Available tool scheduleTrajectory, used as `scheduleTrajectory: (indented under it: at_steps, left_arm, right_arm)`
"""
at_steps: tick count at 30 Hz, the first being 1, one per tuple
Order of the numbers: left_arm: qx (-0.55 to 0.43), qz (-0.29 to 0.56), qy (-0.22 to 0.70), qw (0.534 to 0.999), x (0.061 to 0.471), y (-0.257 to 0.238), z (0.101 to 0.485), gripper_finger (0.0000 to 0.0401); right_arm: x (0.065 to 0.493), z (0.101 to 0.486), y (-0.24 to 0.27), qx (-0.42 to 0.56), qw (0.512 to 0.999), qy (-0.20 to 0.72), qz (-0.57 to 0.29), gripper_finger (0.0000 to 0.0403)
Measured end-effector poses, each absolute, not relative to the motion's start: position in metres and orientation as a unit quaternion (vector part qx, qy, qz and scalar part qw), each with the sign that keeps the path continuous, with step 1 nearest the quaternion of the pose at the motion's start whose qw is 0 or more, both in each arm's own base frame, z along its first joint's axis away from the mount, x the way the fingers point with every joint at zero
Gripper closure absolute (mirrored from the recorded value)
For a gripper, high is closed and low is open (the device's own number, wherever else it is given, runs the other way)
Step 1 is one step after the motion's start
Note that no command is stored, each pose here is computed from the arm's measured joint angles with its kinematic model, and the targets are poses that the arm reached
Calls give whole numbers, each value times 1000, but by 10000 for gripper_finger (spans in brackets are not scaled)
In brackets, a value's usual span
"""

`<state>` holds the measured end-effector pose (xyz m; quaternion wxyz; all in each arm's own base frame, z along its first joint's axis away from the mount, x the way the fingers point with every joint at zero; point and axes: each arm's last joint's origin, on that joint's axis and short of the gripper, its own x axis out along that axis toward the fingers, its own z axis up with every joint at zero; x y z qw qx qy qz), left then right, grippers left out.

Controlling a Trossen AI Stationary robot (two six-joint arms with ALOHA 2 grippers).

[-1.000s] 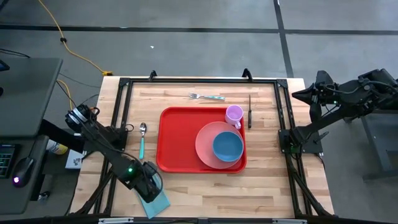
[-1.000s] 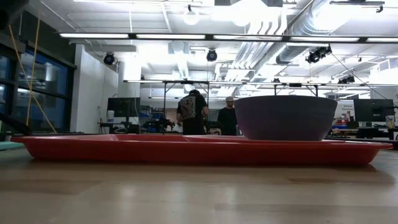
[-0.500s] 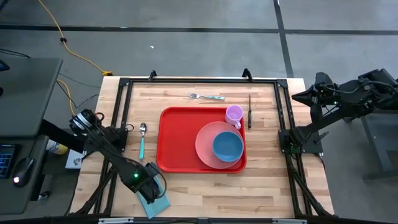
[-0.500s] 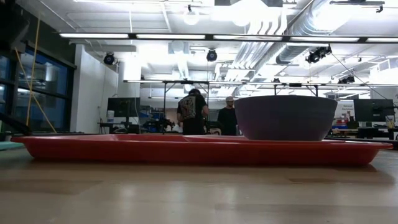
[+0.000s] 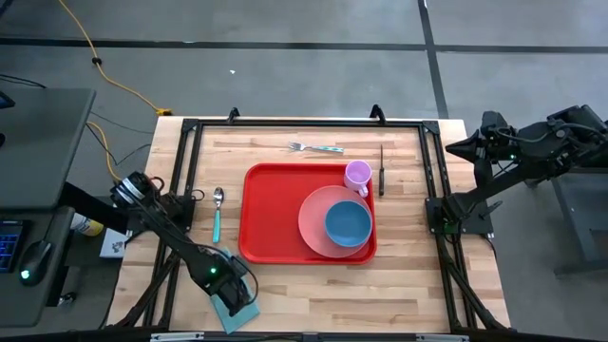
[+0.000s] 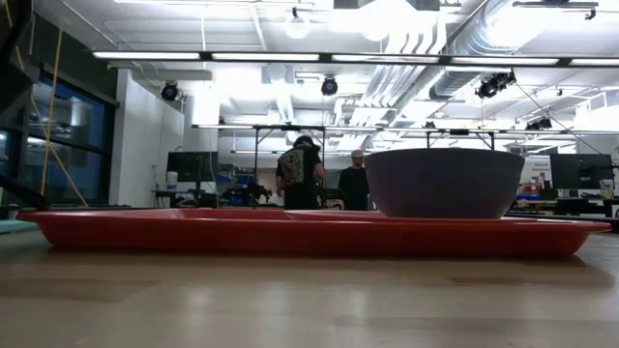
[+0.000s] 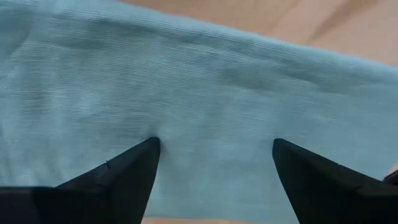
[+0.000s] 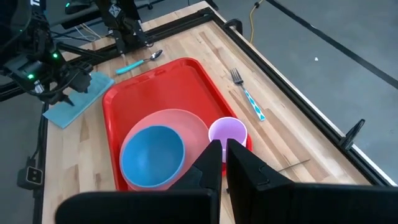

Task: Set up tray
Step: Put the blue napkin on the red tray to the left of the pink plate

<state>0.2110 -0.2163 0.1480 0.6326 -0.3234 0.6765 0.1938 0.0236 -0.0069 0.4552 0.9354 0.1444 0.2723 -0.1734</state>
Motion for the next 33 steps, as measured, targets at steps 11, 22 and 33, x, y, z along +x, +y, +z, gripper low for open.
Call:
scheduleTrajectory:
  at_steps: [11,22,33]
  left_arm:
    - [-321,181,688,625,199,-205,126,50]
    - [-315,189,679,636,199,-204,125,99]
    - [-323,199,649,659,202,-205,126,125]
  right_arm:
    - [24,455,-7,159,933,271,-174,402]
    - [24,455,-7,166,932,270,-176,402]
    - [24,455,-7,167,932,271,-174,402]
